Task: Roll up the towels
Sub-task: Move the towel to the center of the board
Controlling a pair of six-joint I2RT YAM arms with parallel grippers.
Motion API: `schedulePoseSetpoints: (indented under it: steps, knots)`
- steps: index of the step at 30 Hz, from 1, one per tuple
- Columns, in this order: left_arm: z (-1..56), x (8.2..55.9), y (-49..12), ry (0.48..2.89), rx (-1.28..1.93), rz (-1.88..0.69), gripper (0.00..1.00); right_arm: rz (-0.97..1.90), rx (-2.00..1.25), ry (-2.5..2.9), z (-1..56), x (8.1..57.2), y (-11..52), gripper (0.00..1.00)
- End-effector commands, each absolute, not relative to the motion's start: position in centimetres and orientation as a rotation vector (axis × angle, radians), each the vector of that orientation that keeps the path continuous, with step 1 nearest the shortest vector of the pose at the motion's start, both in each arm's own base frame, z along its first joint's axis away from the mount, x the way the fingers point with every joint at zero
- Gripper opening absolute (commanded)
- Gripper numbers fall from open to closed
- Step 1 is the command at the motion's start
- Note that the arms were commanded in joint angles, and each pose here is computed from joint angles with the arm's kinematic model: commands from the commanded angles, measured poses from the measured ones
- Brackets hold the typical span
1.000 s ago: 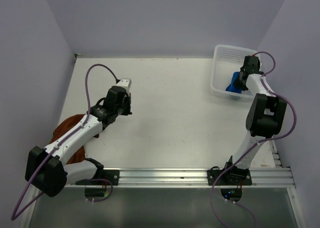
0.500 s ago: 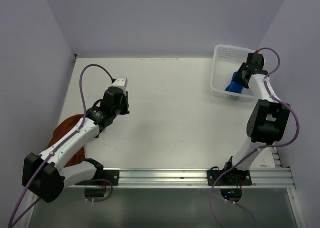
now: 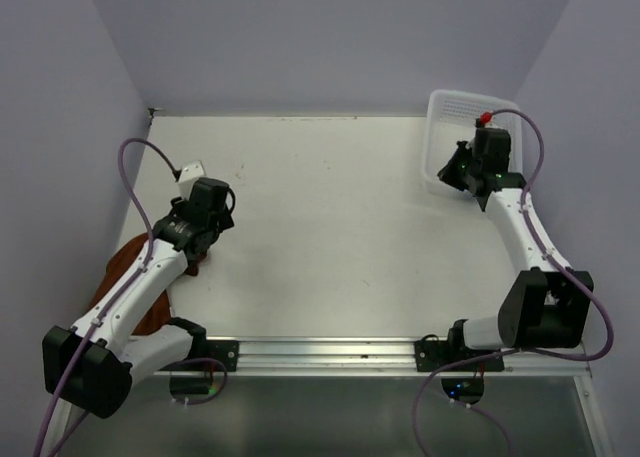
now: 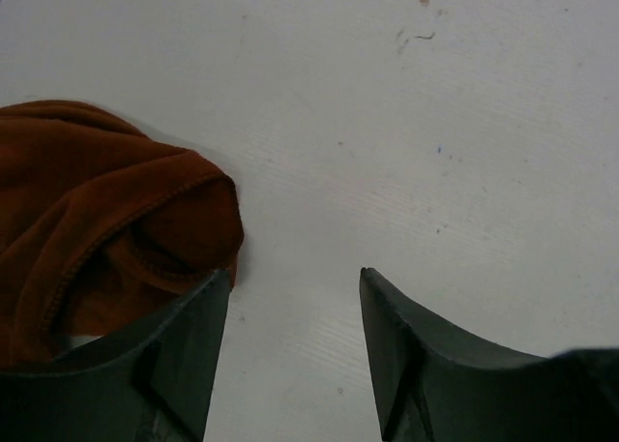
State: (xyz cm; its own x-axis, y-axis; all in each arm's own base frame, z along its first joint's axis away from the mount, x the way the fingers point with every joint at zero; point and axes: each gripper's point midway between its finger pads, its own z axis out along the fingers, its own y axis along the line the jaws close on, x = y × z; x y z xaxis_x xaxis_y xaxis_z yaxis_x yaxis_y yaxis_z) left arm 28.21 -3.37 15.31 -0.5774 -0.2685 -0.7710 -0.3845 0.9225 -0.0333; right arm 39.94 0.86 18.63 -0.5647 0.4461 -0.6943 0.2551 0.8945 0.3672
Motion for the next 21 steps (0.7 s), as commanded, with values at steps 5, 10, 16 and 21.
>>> schedulePoseSetpoints:
  steps: [5,10,16,21]
  knots:
    - [12.6,26.2,0.7,2.272,-0.722,0.306,0.69,0.607,0.137,2.207,19.1,36.2,15.1,0.00]
    - [10.1,25.3,1.3,2.337,-0.815,0.316,0.69,0.741,0.070,2.266,15.6,33.6,18.2,0.00]
    - [9.0,25.8,2.9,2.311,-0.906,0.351,0.70,0.822,0.005,2.297,13.4,31.7,19.7,0.00]
    - [7.2,26.1,3.3,2.367,-0.966,0.344,0.65,0.897,-0.034,2.295,13.4,30.8,21.1,0.00]
